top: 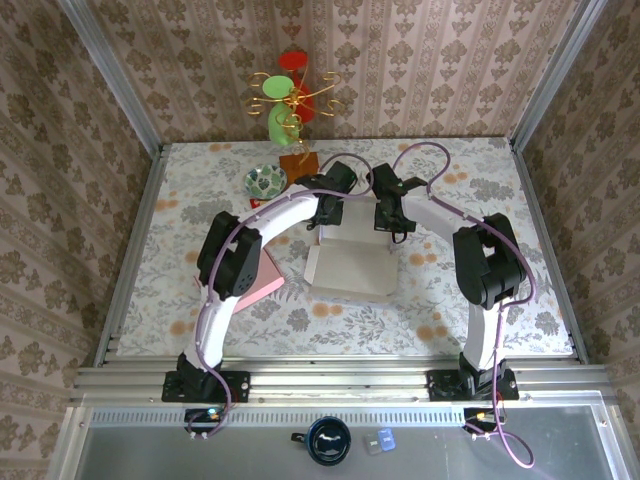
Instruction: Fold the paper box
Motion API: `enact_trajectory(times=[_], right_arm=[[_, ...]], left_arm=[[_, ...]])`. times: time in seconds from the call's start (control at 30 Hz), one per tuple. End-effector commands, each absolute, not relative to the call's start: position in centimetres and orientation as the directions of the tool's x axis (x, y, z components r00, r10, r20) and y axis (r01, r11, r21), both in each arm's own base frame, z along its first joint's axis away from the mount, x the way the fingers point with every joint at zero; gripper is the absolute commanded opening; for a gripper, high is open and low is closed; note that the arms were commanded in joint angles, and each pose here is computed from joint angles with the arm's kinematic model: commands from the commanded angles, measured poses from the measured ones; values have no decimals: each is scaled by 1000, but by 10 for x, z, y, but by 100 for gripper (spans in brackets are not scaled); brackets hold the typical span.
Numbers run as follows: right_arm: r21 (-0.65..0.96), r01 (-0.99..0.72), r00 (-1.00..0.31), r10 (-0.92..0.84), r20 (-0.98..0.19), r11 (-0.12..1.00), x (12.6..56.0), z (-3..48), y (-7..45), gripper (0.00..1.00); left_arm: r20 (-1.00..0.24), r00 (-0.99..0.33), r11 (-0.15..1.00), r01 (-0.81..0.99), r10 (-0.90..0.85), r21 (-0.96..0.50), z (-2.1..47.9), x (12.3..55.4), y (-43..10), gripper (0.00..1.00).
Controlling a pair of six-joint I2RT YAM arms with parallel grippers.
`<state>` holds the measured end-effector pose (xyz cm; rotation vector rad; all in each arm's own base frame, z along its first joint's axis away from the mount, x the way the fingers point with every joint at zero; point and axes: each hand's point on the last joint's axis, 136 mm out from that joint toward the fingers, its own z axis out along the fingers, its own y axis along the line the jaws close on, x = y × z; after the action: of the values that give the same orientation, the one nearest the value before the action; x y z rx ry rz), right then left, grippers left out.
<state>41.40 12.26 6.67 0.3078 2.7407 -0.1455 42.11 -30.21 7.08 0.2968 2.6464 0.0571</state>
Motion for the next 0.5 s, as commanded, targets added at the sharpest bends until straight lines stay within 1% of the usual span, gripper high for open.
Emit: enact_trajectory(times=[0.0, 0.13, 0.23, 0.33, 0.47], right_arm=[[-94, 212, -948, 182, -261, 973, 395, 29, 123, 0], [-93, 210, -952, 182, -246, 973, 395, 26, 125, 0], [-95, 212, -952, 184, -245, 973, 394, 26, 125, 0], [-95, 215, -951, 187, -245, 972, 395, 26, 125, 0], [-94, 217, -952, 189, -243, 972, 395, 26, 125, 0]], left_arm=[[-376, -898, 964, 153, 227, 218, 52, 415, -270, 0], [-374, -892, 957, 174, 253, 232, 54, 414, -274, 0], [-378, -891, 962, 188, 252, 199, 54, 413, -279, 0], [-383, -894, 972, 189, 230, 142, 53, 412, -280, 13], [-366, -902, 973, 204, 228, 104, 50, 410, -280, 22]])
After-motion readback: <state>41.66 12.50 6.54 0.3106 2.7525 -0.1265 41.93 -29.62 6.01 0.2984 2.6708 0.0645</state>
